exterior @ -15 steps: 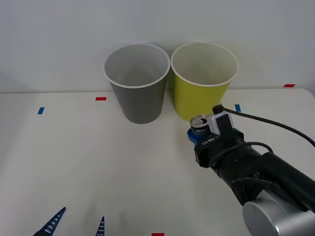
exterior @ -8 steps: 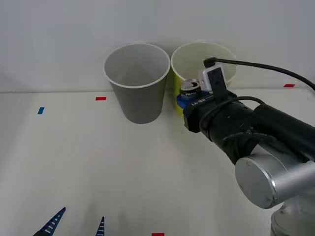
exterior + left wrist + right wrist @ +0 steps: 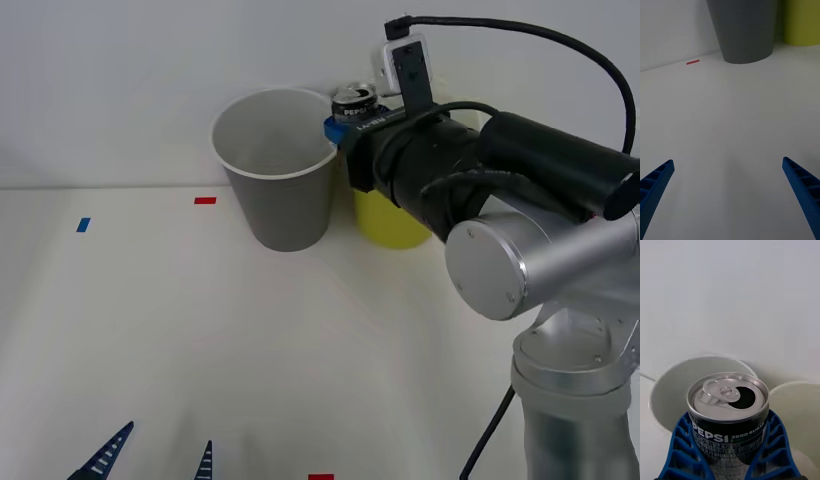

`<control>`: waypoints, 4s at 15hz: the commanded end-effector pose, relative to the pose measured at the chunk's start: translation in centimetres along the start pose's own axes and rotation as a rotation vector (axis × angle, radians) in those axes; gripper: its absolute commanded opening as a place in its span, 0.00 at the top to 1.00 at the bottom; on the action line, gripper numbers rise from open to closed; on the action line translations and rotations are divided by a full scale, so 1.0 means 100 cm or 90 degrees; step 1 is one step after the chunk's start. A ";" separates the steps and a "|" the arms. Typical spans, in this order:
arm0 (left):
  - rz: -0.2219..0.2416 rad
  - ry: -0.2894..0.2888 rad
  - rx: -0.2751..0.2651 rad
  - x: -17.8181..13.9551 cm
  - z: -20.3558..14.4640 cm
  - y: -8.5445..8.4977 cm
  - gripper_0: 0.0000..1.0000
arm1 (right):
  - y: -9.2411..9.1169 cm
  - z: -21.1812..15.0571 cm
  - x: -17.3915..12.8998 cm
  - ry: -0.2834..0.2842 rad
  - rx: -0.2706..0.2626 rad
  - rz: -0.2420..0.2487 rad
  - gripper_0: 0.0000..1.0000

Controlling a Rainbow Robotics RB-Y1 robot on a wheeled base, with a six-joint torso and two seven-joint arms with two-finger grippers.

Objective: Put cans in the gray bin and PET bottles in the light green bin.

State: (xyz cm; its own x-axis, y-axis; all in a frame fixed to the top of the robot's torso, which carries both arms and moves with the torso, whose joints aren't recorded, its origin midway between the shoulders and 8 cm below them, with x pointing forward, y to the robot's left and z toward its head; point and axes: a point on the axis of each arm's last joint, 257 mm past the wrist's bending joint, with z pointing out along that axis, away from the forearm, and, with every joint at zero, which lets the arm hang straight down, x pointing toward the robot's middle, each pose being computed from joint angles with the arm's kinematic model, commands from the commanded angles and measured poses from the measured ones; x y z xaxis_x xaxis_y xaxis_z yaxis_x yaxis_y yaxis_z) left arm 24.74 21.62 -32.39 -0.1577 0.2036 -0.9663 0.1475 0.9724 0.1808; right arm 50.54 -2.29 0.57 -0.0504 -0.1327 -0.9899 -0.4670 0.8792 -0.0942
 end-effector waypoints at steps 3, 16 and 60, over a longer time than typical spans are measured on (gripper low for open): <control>0.000 0.000 0.000 0.000 0.000 0.000 0.00 | 0.028 0.034 -0.026 -0.020 -0.094 0.067 0.92; 0.000 0.000 0.000 0.000 0.000 0.000 0.00 | 0.022 0.116 -0.039 -0.076 -0.101 0.018 0.93; 0.000 0.000 0.000 0.000 0.000 0.000 0.00 | -0.036 -0.017 -0.064 -0.168 -0.092 -0.062 0.00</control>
State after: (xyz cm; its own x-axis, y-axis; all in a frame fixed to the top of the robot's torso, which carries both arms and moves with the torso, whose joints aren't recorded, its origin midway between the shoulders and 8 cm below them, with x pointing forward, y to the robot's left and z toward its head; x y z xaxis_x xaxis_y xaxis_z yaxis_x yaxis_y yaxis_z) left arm 24.74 21.62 -32.39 -0.1577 0.2036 -0.9663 0.1475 0.9724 0.1808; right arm 51.77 -3.43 7.21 0.1967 -0.0865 -0.9766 -0.6066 0.7718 -0.1906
